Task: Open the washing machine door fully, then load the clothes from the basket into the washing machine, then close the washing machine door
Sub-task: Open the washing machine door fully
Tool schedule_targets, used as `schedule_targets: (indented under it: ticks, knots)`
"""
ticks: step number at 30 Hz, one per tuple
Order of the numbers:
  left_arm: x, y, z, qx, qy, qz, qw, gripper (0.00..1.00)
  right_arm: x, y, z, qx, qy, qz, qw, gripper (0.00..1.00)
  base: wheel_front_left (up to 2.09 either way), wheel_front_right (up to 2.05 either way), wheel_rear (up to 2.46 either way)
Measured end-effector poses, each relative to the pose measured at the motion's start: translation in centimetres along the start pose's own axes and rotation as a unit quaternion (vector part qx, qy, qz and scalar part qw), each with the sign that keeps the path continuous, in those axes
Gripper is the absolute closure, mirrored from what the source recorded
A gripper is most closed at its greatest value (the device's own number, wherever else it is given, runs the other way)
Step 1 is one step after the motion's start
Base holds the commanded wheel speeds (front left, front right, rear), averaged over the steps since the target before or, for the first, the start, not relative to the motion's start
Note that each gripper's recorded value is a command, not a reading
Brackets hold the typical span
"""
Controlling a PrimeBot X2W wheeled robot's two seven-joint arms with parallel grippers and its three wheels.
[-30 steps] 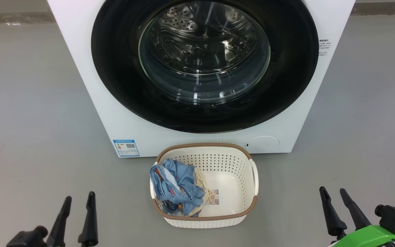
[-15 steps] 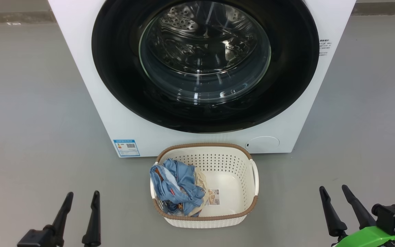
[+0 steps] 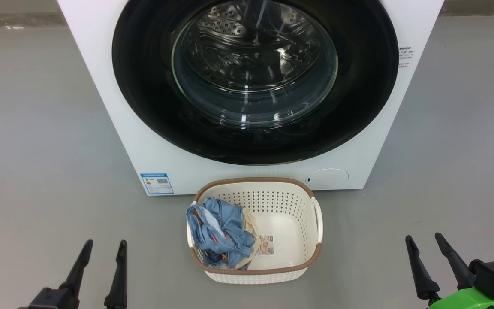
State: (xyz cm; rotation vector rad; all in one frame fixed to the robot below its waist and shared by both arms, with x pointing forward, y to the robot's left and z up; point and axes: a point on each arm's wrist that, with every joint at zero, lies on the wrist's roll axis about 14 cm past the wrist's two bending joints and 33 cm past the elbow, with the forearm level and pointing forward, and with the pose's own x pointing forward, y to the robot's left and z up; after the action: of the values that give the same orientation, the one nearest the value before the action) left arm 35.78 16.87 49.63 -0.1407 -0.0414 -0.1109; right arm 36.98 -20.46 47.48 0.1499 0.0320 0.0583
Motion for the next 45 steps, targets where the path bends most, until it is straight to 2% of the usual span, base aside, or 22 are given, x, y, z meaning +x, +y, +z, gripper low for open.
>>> schedule_targets:
  ticks: [18, 39, 45]
  knots:
    - [-0.17, 0.36, -0.24, 0.024, 0.006, 0.001, 1.0, 0.0, -0.05, -0.25, 0.47, 0.0, -0.008, -0.005, 1.0, 0.0, 0.23, 0.23, -0.45]
    - [0.0, 0.33, -0.55, 0.026, 0.011, 0.0, 1.0, 0.0, 0.02, -0.36, 0.1, 0.002, -0.003, -0.008, 1.0, 0.0, 1.17, 1.17, -2.35]
    - [0.12, 0.19, -0.1, -0.002, 0.001, 0.005, 1.0, 0.0, 0.04, -0.45, 0.14, 0.002, -0.003, -0.009, 1.0, 0.0, 1.0, 1.0, -2.0]
